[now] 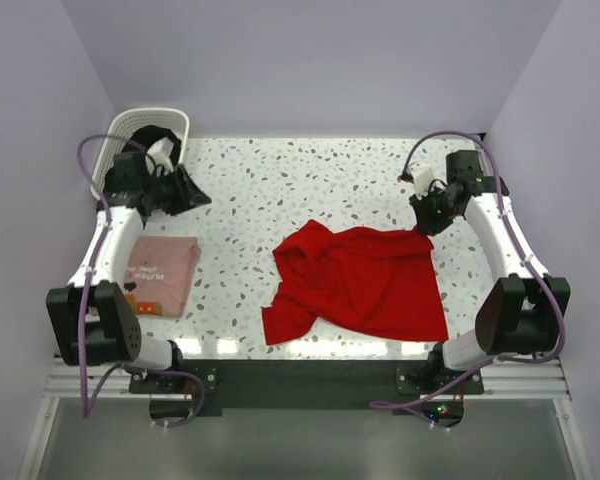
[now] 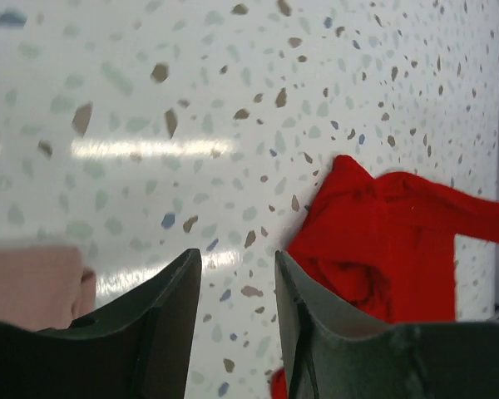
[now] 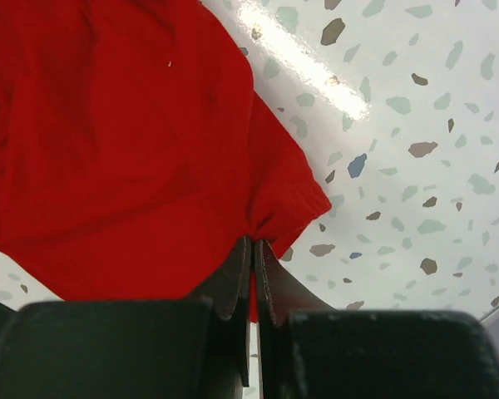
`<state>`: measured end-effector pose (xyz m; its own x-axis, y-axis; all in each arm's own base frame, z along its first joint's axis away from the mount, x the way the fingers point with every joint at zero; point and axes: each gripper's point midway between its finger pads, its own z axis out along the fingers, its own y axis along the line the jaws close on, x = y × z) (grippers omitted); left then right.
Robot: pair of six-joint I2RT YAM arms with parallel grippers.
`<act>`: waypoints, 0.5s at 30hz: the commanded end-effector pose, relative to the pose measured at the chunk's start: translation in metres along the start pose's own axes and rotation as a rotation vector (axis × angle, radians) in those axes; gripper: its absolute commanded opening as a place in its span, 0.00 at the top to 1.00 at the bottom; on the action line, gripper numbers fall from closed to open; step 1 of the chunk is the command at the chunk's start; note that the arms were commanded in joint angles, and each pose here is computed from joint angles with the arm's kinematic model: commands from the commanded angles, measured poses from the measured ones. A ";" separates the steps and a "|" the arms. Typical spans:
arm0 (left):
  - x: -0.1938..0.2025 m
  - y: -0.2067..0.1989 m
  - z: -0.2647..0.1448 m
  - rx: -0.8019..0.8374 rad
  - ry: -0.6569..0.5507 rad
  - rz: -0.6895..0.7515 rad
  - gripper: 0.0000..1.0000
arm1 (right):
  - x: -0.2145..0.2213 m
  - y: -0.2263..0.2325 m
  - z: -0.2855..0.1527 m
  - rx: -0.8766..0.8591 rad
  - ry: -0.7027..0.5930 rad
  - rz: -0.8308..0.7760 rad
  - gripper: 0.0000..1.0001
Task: Fold and stack the t-shirts
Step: Flatten the tshirt out
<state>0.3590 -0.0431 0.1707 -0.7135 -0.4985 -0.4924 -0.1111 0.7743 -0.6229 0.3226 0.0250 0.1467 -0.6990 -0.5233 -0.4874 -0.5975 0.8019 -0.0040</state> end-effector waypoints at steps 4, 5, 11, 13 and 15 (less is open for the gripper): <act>0.028 -0.094 0.031 0.303 0.135 0.934 0.55 | -0.005 -0.012 -0.006 0.074 -0.024 -0.004 1.00; 0.035 -0.100 0.035 0.307 0.134 0.998 0.53 | -0.010 -0.014 -0.006 0.077 -0.030 0.002 1.00; 0.119 -0.153 0.041 0.584 0.166 1.541 0.36 | -0.015 -0.017 0.000 0.061 -0.024 0.038 1.00; 0.142 -0.176 0.034 0.712 0.110 1.799 0.34 | -0.016 -0.017 0.001 0.055 -0.018 0.045 1.00; 0.169 -0.188 0.032 0.833 0.077 2.042 0.31 | -0.015 -0.017 0.004 0.045 -0.009 0.056 1.00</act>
<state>0.2982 -0.2600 0.1683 0.0413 0.6389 -0.7682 0.9749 0.1427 0.1711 0.3311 0.0213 0.1376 -0.7330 -0.4986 -0.4626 -0.5636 0.8261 0.0026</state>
